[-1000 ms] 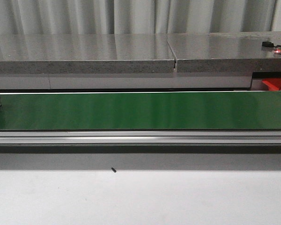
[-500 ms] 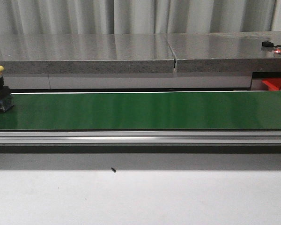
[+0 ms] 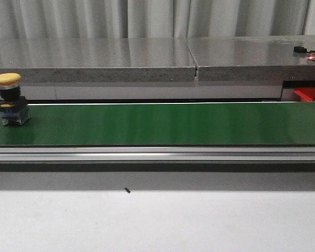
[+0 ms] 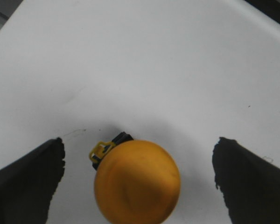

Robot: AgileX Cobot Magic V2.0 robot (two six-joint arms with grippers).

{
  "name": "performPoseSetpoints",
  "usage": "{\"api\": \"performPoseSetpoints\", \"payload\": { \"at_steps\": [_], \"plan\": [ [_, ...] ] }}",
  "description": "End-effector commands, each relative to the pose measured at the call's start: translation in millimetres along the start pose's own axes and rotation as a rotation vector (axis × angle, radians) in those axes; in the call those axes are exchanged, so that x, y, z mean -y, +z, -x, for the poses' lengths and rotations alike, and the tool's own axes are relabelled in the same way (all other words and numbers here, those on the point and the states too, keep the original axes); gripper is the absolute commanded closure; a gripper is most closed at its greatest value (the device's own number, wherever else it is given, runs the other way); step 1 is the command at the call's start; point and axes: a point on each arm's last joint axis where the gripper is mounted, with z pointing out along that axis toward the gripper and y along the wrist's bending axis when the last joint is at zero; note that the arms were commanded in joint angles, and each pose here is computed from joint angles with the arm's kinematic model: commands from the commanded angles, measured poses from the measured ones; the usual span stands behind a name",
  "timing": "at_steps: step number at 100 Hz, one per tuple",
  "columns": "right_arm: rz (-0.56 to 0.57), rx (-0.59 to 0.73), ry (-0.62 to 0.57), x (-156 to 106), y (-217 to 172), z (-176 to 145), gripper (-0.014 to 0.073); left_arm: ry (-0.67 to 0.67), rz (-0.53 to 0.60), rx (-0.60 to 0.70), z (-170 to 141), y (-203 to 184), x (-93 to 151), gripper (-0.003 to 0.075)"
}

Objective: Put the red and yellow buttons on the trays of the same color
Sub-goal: 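Lower the yellow button onto the belt and open the left gripper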

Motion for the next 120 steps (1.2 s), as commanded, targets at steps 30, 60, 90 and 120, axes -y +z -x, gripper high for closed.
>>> {"api": "performPoseSetpoints", "payload": {
  "at_steps": [30,60,90,120],
  "plan": [
    [-0.018,0.086,0.001,2,-6,12,0.0663,-0.003,-0.026,0.122,22,-36,13,0.0350],
    [-0.018,0.086,0.001,2,-6,12,0.0663,0.000,-0.030,0.101,21,-40,15,0.0515],
    [-0.018,0.086,0.001,2,-6,12,0.0663,0.024,-0.074,0.162,31,-109,36,0.0517],
    [-0.018,0.086,0.001,2,-6,12,0.0663,0.169,-0.154,0.208,18,-203,94,0.0533]
  ]
}}
